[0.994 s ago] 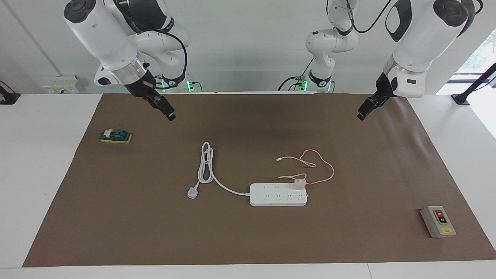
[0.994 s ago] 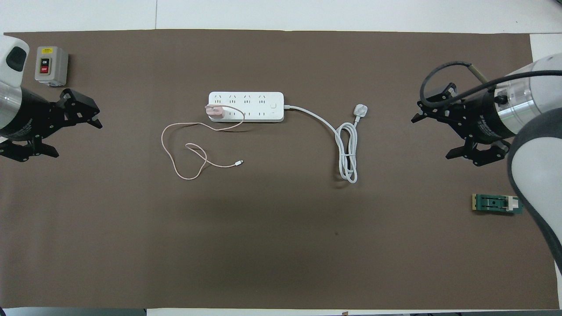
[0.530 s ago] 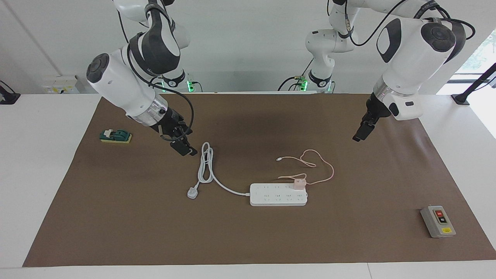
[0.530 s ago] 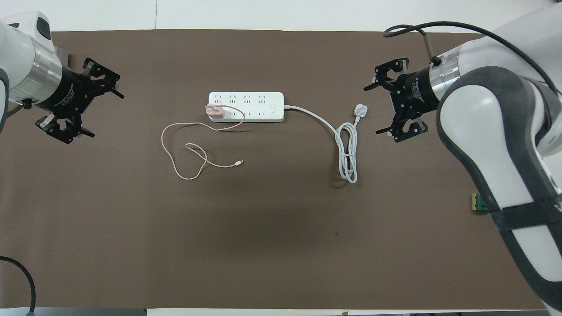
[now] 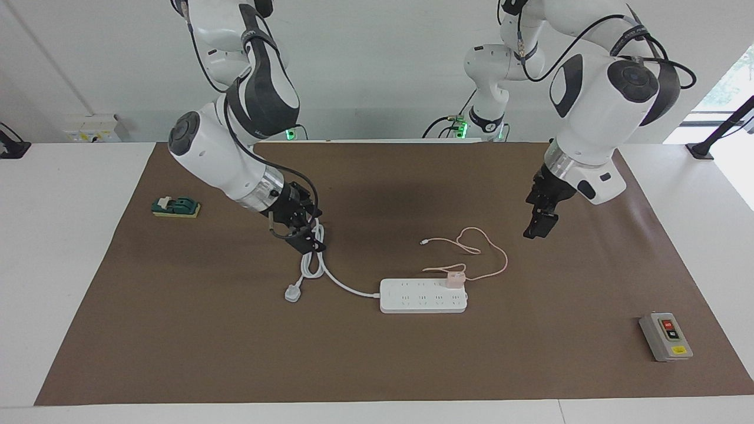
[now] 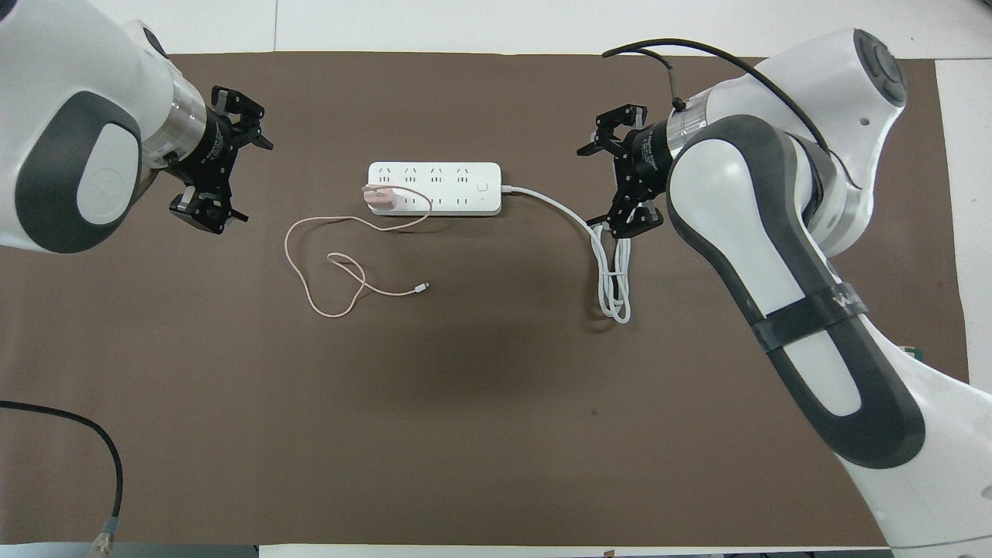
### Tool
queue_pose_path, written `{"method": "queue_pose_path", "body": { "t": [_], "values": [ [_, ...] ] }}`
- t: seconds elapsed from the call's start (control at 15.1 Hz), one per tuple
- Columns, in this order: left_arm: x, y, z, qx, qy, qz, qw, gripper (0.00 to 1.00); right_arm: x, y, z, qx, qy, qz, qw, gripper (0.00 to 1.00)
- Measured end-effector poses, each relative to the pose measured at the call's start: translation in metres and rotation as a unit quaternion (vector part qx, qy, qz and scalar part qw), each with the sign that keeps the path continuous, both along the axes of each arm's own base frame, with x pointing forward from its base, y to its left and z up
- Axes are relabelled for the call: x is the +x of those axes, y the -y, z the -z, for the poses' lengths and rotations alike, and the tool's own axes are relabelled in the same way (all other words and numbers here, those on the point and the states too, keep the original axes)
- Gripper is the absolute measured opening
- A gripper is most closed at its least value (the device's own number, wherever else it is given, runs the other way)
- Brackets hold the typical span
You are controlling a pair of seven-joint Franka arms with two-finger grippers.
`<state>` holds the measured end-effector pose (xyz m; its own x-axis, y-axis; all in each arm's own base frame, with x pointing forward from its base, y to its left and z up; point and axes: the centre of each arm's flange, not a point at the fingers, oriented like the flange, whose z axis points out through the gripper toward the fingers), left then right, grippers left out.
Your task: Unplug charger and place it aside
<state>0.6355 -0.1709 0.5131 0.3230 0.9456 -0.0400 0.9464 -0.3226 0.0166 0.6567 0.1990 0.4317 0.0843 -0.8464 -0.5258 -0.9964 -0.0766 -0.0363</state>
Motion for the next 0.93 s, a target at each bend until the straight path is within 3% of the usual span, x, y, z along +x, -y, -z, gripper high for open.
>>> {"method": "queue_pose_path", "body": {
  "t": [0.27, 0.6, 0.93],
  "values": [
    [0.012, 0.034, 0.045, 0.03, 0.006, -0.062, 0.998, 1.0, 0.004, -0.008, 0.012, 0.01, -0.009, 0.026, 1.0, 1.0],
    [0.023, 0.076, 0.085, 0.031, -0.002, -0.087, 0.996, 1.0, 0.009, -0.004, 0.013, 0.021, 0.001, 0.05, 0.999, 1.0],
    [0.028, 0.095, 0.111, 0.029, -0.005, -0.102, 0.994, 1.0, 0.005, -0.01, 0.021, 0.019, -0.006, 0.047, 0.999, 1.0]
  ]
}}
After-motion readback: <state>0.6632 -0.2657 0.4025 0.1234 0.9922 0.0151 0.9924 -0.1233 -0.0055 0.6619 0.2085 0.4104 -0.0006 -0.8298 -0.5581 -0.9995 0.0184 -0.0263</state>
